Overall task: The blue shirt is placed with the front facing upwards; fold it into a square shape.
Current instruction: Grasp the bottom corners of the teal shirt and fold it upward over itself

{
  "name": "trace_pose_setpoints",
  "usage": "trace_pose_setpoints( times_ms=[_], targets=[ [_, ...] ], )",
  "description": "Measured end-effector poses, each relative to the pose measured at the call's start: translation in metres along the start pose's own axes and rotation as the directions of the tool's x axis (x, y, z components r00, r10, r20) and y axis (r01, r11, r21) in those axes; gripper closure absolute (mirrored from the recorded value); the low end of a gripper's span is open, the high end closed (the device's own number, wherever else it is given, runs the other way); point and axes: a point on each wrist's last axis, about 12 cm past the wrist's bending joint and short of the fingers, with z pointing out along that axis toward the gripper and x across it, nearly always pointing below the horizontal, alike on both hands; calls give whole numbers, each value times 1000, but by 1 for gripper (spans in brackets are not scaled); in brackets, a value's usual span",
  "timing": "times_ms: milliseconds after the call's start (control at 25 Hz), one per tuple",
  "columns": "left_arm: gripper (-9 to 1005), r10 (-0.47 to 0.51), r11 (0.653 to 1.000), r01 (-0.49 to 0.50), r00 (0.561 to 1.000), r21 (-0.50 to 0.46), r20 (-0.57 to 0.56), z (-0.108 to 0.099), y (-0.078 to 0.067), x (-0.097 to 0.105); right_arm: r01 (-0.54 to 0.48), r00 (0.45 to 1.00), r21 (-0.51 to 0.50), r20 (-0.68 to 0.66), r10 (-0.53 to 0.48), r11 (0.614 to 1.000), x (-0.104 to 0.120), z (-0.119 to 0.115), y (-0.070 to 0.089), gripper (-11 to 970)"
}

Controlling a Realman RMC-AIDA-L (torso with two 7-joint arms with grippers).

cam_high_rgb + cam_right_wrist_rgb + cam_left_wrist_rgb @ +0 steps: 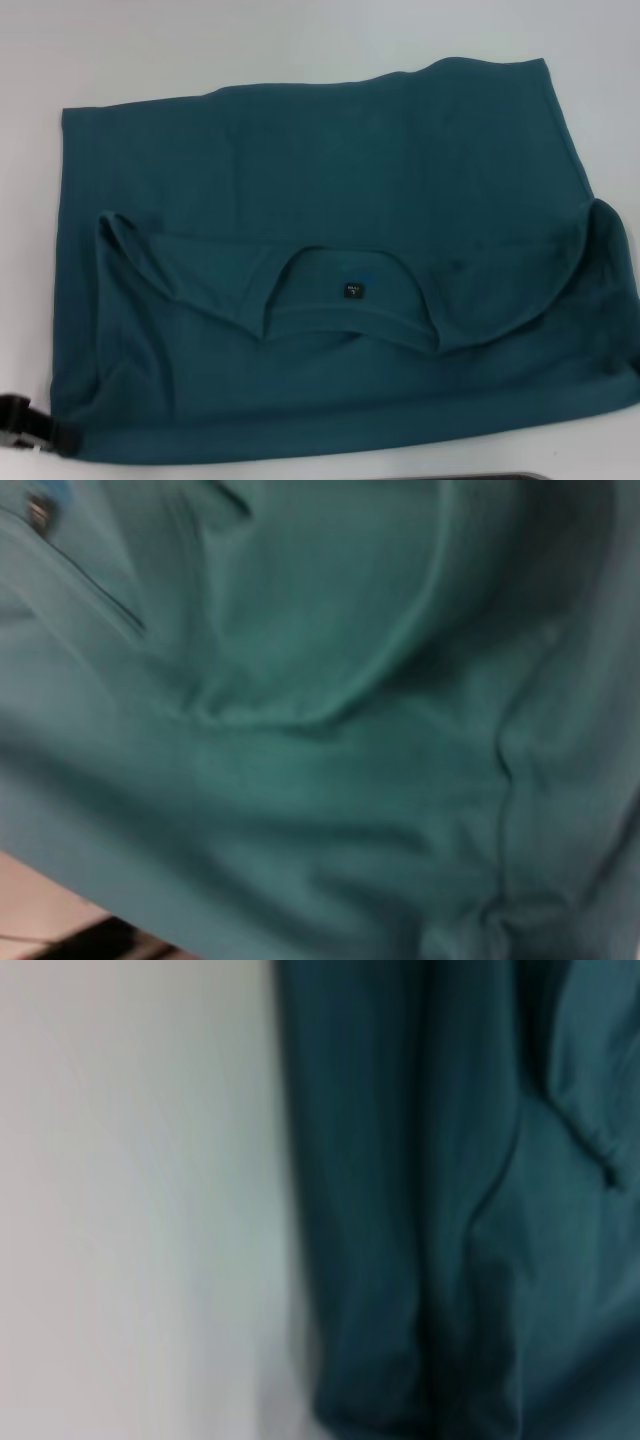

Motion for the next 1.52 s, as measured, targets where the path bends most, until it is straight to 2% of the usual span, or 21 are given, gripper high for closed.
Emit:
trace_pose_setpoints(
  times_ms=[120, 320, 560, 760, 920, 1200, 1360, 1520],
  targets=[
    [885, 76, 997, -77, 996, 10, 51, -10, -10, -15, 60, 995, -45, 81, -56, 997, -10, -11, 5, 904],
    [886, 118, 993, -119, 987, 7, 112, -27, -19, -34, 143, 962, -100, 249, -114, 985, -21, -38, 6, 902],
    [885, 142, 988, -154, 957, 26, 255, -48, -31, -62, 86, 919, -77, 390, -50, 993, -22, -60, -11, 900],
    [885, 96, 995, -105, 927, 4, 363, -50, -34, -87, 16, 875, -53, 484, 12, 998, -26, -64, -24, 899],
    [886, 79, 997, -77, 905, -21, 418, -48, -36, -99, -5, 841, -40, 540, 26, 999, -34, -69, -28, 897],
    [887, 53, 998, -36, 872, -44, 487, -49, -39, -113, -23, 777, -33, 629, 38, 999, -48, -81, -28, 895],
    [886, 36, 998, -3, 863, -66, 505, -48, -38, -118, -14, 726, -45, 687, 41, 999, -54, -88, -27, 894],
    [885, 48, 996, -5, 857, -84, 513, -49, -40, -123, -3, 697, -50, 716, 38, 999, -60, -89, -24, 892]
  ],
)
